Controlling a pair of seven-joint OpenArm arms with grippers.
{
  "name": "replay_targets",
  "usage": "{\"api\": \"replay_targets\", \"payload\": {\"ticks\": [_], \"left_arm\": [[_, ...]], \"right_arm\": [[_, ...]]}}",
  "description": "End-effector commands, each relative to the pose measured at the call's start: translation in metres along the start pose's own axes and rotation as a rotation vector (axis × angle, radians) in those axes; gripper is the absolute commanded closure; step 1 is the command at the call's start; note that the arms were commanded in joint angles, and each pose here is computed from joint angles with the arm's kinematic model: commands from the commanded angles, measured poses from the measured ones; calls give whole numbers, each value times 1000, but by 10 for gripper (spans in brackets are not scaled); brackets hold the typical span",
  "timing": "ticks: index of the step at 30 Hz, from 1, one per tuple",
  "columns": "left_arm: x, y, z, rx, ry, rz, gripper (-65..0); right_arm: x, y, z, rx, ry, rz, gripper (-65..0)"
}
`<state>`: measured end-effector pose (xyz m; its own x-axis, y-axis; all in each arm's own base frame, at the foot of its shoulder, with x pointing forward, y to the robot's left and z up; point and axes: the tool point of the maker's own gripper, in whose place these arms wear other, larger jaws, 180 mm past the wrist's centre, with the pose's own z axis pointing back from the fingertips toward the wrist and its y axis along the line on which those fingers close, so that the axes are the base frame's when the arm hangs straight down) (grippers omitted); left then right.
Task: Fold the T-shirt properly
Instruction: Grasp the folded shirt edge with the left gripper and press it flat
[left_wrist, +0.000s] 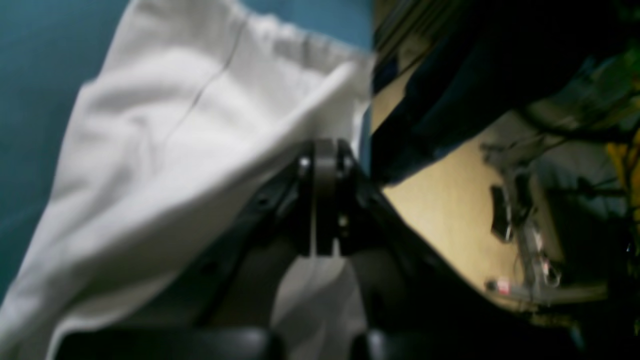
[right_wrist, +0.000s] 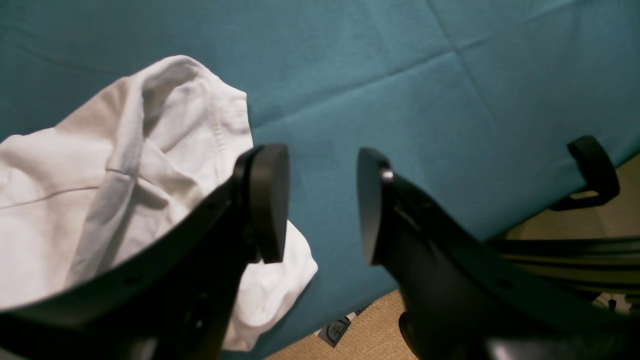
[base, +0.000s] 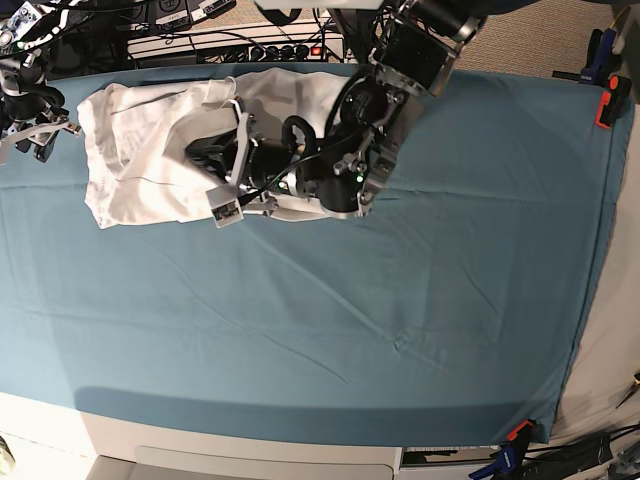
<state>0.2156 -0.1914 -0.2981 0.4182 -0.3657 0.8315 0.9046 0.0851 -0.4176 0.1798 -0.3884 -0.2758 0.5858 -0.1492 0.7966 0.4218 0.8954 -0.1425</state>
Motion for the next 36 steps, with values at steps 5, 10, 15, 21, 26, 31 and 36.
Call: {"api": "replay_targets", "payload": {"ticks": [5, 10, 15, 21, 26, 31, 36], "left_arm": [[-1, 14, 17, 33, 46, -52, 0], [8, 7, 14, 4, -33, -28, 0], [21, -5, -1, -51, -111, 25, 0], [29, 28, -16, 48, -156, 11, 0], [25, 67, -19, 149, -124, -46, 0], [27, 100, -15, 261, -112, -87, 0], [29, 132, -3, 435, -99, -64, 0]], "right_arm": [[15, -1, 2, 4, -56, 8, -232], [17, 2, 3, 21, -63, -2, -231], [17, 2, 3, 21, -63, -3, -231], [16, 2, 3, 21, -62, -2, -232], [16, 2, 2, 21, -59, -2, -232], [16, 2, 3, 21, -60, -2, -232], [16, 2, 3, 21, -60, -2, -232]]}}
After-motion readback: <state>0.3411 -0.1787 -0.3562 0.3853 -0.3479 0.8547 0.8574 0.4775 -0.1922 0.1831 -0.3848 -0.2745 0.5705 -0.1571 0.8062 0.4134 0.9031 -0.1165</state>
